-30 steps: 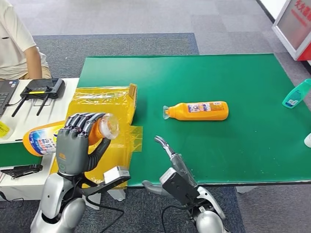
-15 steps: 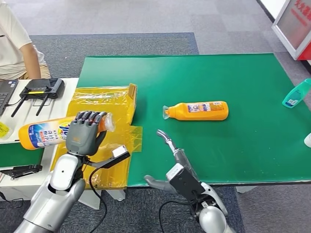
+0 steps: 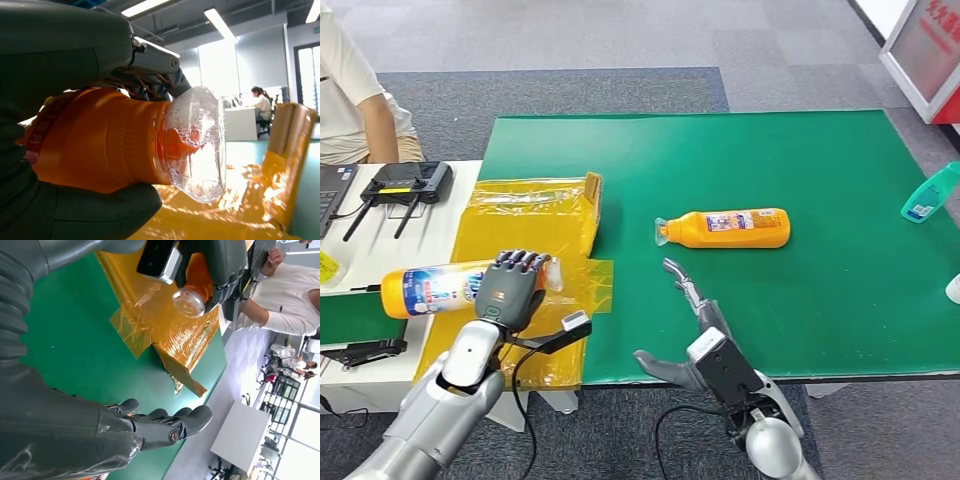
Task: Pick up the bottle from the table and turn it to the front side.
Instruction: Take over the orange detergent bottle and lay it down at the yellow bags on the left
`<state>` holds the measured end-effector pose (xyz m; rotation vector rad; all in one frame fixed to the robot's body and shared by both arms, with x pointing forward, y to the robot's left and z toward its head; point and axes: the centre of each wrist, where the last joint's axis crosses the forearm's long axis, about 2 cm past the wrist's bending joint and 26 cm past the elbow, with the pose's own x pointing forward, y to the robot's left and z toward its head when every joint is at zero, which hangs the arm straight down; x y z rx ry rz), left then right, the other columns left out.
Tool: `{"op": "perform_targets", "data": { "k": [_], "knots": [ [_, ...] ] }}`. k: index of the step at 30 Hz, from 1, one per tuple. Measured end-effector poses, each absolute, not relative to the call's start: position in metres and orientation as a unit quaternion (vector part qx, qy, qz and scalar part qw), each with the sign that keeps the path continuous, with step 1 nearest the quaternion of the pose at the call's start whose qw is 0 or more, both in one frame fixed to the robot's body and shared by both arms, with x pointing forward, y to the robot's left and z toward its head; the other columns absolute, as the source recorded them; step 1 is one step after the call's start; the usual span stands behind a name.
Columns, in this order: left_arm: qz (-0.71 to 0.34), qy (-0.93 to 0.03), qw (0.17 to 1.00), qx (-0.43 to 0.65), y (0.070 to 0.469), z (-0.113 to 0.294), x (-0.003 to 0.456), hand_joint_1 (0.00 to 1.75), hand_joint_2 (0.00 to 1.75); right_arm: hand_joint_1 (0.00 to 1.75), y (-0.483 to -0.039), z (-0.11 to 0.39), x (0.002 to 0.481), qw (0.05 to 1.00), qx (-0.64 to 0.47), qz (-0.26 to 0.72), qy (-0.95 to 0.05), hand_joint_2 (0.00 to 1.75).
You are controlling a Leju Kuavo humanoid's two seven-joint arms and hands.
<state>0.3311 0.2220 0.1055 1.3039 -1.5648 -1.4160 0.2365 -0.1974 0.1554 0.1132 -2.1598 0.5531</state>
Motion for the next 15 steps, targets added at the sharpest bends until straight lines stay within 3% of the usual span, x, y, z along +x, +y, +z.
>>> {"op": "perform_targets", "data": {
  "k": [7,15],
  "knots": [
    [-0.556,-0.584,0.363,0.466,0.208,0.089,0.331,1.75,1.75,0.0,-0.204,0.154,0.237,0.44,0.038,0.211,-0.872,1.75],
    [-0.557,-0.544,0.399,0.484,0.228,0.076,0.333,1.75,1.75,0.0,-0.212,0.149,0.234,0.448,0.031,0.202,-0.87,1.75]
  ]
}}
